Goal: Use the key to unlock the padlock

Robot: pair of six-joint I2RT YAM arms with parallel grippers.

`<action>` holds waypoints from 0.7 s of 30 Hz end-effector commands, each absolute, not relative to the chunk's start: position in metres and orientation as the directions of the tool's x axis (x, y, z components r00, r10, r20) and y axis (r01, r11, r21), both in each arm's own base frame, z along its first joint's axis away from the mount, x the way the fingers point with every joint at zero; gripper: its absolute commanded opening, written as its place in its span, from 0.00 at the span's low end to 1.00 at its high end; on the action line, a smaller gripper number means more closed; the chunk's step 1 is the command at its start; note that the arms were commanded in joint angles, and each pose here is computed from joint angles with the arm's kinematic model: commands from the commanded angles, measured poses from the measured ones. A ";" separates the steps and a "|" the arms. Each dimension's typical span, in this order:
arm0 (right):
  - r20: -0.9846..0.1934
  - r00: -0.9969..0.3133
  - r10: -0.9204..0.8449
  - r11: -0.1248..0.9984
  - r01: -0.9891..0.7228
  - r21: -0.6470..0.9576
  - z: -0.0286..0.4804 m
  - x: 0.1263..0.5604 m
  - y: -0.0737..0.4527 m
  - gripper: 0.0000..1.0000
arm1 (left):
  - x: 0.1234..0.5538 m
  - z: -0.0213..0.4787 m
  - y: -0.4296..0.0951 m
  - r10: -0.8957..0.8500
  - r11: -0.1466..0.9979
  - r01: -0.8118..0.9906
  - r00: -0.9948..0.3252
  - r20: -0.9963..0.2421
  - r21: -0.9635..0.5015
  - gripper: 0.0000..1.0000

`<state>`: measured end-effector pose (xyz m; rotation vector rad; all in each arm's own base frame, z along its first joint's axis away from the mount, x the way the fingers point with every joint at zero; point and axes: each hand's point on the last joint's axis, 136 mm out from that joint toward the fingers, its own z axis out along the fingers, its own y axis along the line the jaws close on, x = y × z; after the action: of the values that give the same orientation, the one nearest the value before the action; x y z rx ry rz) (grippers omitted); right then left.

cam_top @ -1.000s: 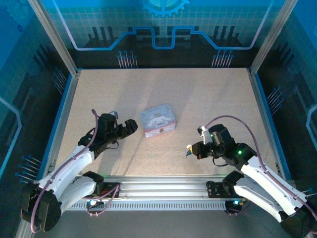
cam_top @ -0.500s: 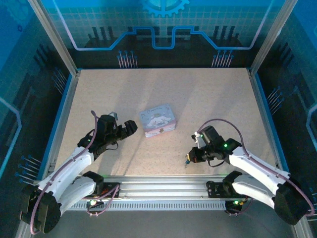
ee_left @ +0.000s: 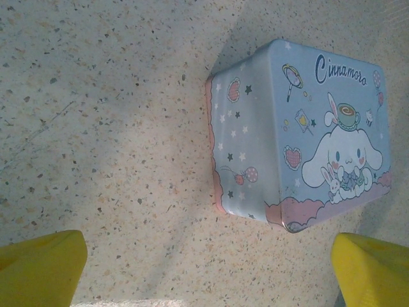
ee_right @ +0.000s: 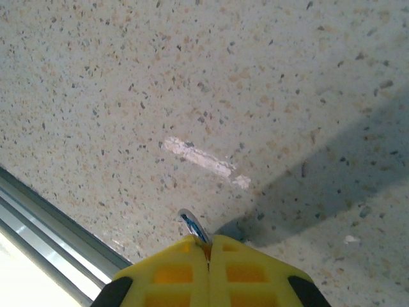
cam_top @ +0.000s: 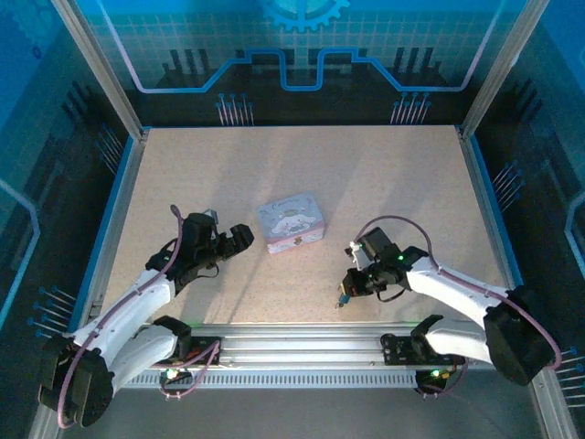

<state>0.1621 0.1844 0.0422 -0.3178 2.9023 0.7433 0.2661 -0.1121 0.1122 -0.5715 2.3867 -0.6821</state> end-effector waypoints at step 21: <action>-0.224 -0.959 -0.173 0.840 -0.262 0.475 0.060 0.209 0.202 0.26 | 0.269 0.123 -0.114 -0.538 0.766 -0.223 -0.736 -0.411 -0.603 0.99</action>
<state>0.1962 0.2025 0.0424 -0.3286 2.9016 0.7863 0.2658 -0.1122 0.1072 -0.5770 2.4050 -0.6728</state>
